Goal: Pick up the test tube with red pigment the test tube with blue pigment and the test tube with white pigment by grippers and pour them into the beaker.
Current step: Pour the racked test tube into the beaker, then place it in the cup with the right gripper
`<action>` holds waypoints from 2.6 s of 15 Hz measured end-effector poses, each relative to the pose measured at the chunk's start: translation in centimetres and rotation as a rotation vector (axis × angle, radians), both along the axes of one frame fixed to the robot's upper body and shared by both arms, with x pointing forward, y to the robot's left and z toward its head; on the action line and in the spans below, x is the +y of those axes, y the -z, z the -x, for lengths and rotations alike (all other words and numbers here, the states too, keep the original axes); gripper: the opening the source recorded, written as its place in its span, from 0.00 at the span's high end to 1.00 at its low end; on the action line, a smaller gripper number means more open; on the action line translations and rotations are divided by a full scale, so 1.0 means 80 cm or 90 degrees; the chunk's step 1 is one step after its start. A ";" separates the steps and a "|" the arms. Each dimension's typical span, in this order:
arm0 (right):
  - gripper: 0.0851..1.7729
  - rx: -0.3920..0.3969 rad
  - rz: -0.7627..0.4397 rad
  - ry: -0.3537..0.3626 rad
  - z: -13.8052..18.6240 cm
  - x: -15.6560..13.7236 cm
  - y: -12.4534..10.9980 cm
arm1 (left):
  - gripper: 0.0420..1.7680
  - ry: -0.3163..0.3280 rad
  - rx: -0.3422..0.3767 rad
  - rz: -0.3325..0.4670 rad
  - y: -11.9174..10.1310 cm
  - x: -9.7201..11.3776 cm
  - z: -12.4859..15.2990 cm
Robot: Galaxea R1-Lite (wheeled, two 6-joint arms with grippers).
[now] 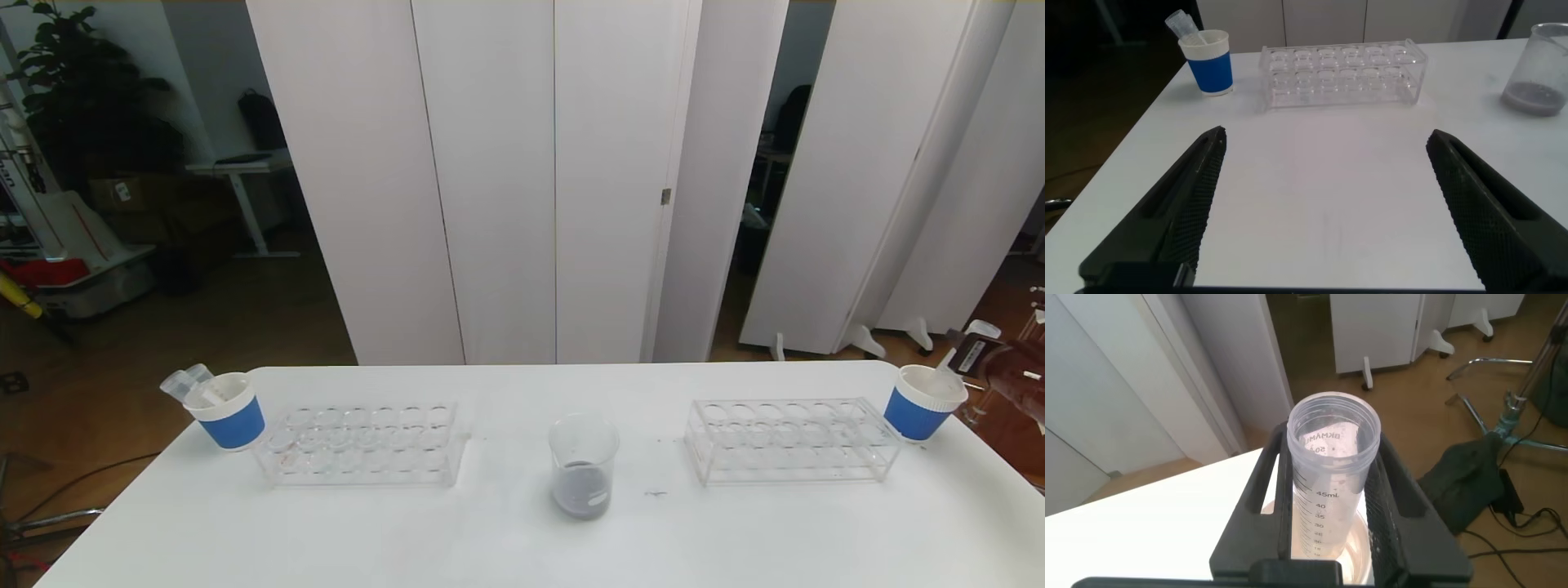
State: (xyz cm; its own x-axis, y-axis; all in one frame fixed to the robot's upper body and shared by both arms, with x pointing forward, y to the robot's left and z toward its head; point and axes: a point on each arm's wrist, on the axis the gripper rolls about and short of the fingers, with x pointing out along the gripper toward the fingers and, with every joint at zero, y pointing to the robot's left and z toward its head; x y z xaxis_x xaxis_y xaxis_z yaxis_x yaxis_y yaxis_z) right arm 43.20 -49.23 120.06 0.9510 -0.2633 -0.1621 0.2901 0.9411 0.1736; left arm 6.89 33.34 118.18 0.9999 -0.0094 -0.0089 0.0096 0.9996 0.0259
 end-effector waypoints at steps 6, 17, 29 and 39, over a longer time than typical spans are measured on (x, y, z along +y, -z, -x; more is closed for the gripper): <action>0.70 0.004 -0.002 -0.001 -0.001 0.000 0.004 | 0.01 0.000 0.000 0.000 0.000 0.000 0.000; 0.15 0.012 -0.003 -0.004 0.002 0.003 0.007 | 0.01 0.000 0.000 0.000 0.000 0.000 0.000; 0.02 -0.083 0.041 -0.017 0.018 0.010 -0.087 | 0.01 0.000 0.000 0.000 0.000 0.000 0.000; 0.02 -0.138 0.060 -0.148 0.180 0.107 -0.256 | 0.01 0.000 0.000 0.000 0.000 0.000 0.000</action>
